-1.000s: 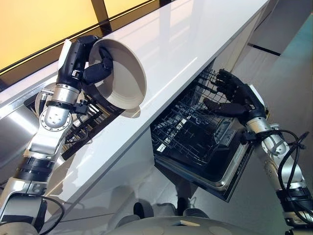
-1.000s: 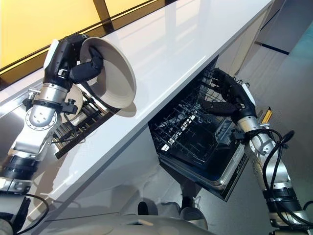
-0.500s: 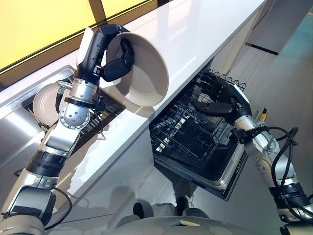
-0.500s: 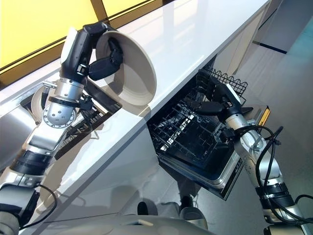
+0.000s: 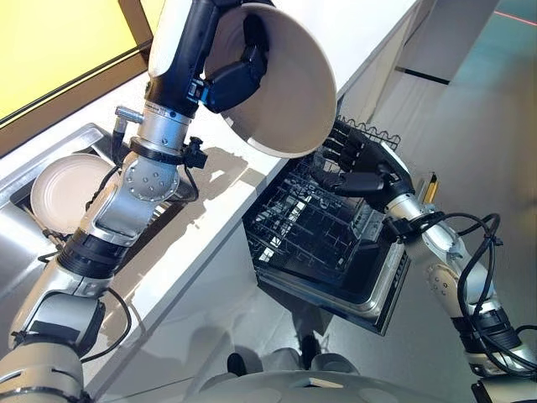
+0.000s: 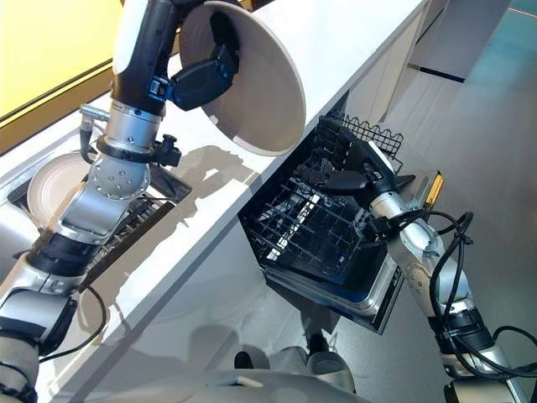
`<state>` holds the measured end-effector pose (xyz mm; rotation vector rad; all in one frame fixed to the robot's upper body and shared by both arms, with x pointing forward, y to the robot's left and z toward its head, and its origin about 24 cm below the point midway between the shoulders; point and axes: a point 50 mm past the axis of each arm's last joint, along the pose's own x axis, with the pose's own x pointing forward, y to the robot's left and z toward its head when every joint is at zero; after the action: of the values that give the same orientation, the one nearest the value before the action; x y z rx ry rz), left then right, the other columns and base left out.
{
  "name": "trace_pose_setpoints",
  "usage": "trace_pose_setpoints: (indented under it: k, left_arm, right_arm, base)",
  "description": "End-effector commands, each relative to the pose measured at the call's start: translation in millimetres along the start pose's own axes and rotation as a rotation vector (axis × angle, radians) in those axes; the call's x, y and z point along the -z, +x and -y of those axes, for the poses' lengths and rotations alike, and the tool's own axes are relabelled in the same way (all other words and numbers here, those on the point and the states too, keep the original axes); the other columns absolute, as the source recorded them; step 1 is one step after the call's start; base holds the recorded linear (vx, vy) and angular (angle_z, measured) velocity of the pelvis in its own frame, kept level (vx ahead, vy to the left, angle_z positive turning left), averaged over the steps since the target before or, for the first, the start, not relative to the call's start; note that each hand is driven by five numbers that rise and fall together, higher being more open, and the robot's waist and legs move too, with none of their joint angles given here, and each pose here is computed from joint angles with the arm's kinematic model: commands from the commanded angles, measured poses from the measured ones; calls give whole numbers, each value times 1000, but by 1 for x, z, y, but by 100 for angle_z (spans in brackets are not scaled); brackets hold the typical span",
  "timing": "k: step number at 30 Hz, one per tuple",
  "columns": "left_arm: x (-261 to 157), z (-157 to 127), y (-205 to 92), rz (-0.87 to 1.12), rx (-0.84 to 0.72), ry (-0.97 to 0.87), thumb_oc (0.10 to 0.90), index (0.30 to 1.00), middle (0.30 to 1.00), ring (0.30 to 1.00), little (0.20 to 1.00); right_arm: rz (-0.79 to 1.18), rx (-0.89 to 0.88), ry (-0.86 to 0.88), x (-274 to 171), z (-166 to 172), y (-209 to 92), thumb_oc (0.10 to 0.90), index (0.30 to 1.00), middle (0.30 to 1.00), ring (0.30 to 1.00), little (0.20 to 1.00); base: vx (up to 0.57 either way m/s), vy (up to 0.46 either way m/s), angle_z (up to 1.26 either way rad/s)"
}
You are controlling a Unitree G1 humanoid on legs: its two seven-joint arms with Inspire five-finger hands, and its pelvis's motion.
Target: Pick up plates and place into dishwasher.
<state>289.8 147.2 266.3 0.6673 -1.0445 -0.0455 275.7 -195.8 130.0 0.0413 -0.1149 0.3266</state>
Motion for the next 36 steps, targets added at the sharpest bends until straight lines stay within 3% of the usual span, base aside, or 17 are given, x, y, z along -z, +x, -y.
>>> trace_pose_setpoints:
  k: [1, 14, 26, 36]
  left_arm:
    - [-37, -15, 44, 225, -135, 49, 100, 300, 300, 300, 200]
    - [-45, -7, 44, 323, -220, 102, 100, 300, 300, 300, 200]
    - [-11, 22, 17, 213, -251, 72, 100, 300, 300, 300, 200]
    - [2, 50, -3, 122, -215, 13, 100, 300, 300, 300, 200]
  right_arm:
    - [329, -151, 17, -67, -26, 12, 800, 900, 900, 900, 900]
    - [305, -194, 111, -61, -31, 7, 800, 900, 900, 900, 900]
    - [408, -286, 342, -68, -43, 5, 800, 900, 900, 900, 900]
    - [497, -270, 406, -78, -50, 9, 800, 900, 900, 900, 900]
  base:
    - [-40, -26, -10]
    - [3, -11, -5]
    - [-2, -3, -5]
    - [0, 0, 0]
